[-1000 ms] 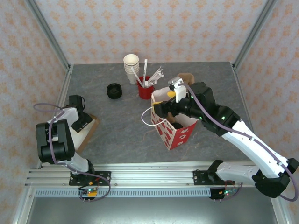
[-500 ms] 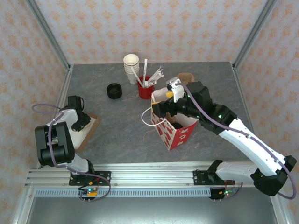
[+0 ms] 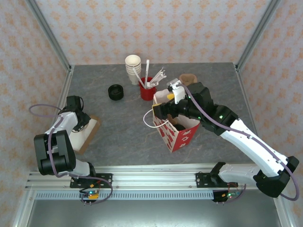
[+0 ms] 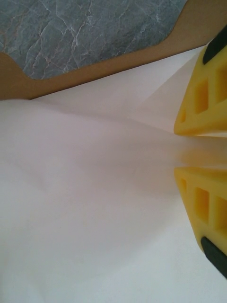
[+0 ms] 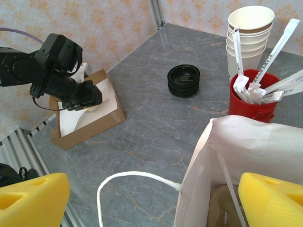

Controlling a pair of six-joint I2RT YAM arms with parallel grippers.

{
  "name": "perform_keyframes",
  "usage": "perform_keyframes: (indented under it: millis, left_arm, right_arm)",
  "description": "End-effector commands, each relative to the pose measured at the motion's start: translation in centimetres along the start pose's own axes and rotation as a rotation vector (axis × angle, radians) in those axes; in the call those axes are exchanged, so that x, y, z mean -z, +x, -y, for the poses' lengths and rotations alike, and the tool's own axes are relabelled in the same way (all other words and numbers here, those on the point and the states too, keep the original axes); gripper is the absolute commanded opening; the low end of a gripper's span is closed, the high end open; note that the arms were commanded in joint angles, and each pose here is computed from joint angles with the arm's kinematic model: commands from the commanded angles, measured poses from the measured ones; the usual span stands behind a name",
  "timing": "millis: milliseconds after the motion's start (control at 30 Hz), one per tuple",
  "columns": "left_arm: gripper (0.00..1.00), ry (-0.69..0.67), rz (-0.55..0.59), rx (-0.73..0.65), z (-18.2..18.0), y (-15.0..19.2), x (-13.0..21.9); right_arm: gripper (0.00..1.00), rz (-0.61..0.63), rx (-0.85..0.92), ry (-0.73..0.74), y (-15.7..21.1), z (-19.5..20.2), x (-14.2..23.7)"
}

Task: Pack the takeout coffee

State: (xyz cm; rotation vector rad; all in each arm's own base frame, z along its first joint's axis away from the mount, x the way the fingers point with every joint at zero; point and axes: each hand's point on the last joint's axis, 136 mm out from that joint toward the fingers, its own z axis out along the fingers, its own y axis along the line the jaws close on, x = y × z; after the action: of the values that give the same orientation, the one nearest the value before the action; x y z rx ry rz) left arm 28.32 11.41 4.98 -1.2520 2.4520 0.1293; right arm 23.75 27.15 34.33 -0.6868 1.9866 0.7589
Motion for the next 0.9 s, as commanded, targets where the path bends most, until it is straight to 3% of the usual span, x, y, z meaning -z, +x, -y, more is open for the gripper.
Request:
perform_keyframes:
  millis: [0, 233, 433, 567, 867]
  left_arm:
    - [0.19, -0.031, 0.009, -0.008, -0.8, 0.0, 0.2]
    - [0.07, -0.023, 0.039, -0.001, -0.8, -0.6, 1.3]
    - [0.0, -0.014, 0.143, 0.017, -1.5, -2.3, 5.2]
    - [0.0, 0.081, 0.246, 0.07, -1.2, -3.7, 10.3]
    - [0.0, 0.466, 0.432, 0.092, 2.4, -5.3, 25.3]
  right_arm:
    - [0.92, 0.011, -0.007, -0.024, -0.7, -0.7, 0.4]
    - [0.92, 0.005, -0.012, -0.019, -0.6, -0.6, 0.4]
    - [0.92, 0.019, -0.021, -0.007, -1.1, -0.6, 1.0]
    - [0.92, 0.042, -0.032, 0.024, -1.8, -0.2, 1.6]
    - [0.93, 0.083, -0.059, 0.168, -3.2, 2.1, 2.3]
